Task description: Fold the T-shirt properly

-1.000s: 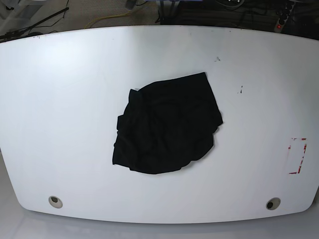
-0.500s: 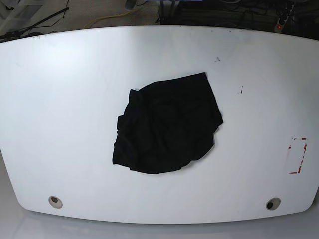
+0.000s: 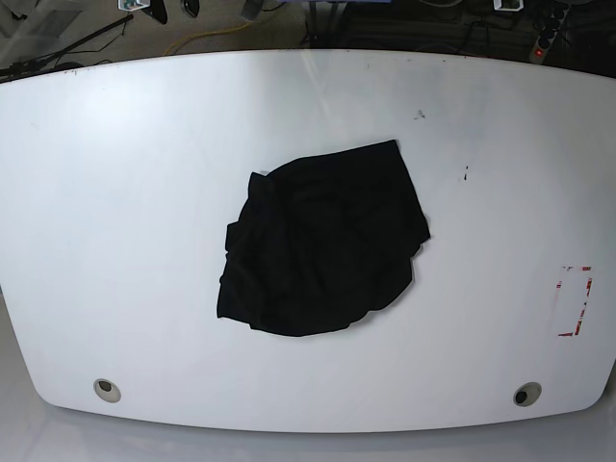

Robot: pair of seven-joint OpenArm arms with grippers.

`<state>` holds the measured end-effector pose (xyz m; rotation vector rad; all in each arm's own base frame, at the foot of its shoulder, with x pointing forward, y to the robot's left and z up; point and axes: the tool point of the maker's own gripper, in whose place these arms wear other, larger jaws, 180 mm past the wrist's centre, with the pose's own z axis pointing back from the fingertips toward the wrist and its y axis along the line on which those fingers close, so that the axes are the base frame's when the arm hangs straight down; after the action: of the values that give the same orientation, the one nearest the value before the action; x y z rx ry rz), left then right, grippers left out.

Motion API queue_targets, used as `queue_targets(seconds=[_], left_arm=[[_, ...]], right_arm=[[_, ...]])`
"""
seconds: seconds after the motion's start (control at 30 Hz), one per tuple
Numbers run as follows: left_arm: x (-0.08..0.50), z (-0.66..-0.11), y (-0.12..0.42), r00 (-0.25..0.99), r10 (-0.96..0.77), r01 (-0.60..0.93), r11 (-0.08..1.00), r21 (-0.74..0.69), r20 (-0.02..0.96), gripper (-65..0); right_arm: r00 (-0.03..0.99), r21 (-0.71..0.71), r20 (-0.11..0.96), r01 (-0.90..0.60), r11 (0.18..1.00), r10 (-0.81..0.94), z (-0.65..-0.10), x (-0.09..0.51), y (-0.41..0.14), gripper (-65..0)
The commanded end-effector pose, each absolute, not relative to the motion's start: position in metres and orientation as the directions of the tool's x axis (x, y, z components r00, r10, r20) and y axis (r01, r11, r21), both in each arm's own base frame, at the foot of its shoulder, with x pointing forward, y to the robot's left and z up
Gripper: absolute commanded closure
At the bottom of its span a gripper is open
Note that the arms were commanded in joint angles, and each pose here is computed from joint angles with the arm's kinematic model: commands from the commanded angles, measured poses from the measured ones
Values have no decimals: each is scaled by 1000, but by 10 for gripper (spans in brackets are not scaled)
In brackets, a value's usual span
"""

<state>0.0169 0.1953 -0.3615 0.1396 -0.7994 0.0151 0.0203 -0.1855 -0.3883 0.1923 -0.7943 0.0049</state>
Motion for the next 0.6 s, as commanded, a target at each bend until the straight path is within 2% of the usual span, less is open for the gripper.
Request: queue_targets(seconds=[0.0,0.17,0.3,0.43,0.57], left_arm=[[36,-353,194,646,-43,-69,991,115,762,-522],[61,-351,194,592,-50,-72,991,114,804,-524],[83,-346,195,542,-63,-65,991,117,838,-531],[103,-349,197,535,-72,-57,991,121,842,-608],[125,-351,198,530,-61,-69,991,115,846,-622]], right_arm=[[649,180,755,-71,981,-92,-374,39,-189,-306],[564,181,820,-85,980,-102,-361,77,-188,-312],[538,179,838,-109,978,-93,-354,103,-181,-314],[526,198,843,-113,974,-110,-351,127,-178,-314],[510,233,848,-115,966,-144,-348,153,-177,-314]])
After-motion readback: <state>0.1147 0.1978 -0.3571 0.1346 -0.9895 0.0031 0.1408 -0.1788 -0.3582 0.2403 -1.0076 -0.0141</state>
